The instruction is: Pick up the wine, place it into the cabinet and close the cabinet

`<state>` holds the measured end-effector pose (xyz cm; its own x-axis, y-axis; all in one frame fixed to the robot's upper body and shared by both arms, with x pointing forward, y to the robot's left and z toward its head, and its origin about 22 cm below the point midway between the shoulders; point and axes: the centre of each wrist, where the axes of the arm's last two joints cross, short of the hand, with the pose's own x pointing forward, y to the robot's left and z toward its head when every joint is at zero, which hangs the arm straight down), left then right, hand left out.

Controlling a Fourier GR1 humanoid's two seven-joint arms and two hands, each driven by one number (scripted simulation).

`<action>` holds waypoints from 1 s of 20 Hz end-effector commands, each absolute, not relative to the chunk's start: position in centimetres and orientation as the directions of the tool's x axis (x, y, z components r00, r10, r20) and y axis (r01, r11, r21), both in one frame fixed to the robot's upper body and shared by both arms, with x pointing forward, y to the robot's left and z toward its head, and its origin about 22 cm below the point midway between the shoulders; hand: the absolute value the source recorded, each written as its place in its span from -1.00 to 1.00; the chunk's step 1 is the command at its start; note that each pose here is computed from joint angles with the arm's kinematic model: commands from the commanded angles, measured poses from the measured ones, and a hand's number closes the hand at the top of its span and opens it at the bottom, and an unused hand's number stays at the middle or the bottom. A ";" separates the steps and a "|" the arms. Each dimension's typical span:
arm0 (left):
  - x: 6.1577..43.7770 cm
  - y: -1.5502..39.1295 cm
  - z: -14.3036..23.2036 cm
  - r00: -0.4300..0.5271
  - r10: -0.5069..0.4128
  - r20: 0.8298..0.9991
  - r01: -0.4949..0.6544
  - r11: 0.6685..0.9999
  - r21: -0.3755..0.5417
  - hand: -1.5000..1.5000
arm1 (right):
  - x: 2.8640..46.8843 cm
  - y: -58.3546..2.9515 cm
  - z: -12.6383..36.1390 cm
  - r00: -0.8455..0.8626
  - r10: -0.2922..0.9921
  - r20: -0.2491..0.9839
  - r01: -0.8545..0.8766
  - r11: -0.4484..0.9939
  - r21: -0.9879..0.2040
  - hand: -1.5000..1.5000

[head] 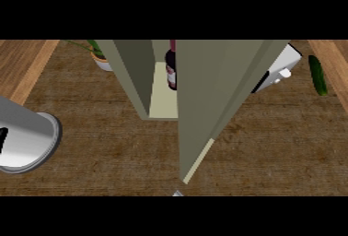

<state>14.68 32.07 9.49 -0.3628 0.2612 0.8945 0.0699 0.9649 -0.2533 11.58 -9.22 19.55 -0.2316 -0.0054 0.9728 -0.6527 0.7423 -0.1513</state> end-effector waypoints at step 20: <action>15.8 30.7 8.7 -0.356 0.289 0.888 0.066 0.956 -0.285 -1.00 | 27.0 3.6 27.4 -0.406 0.051 0.912 -0.529 0.801 -0.280 1.00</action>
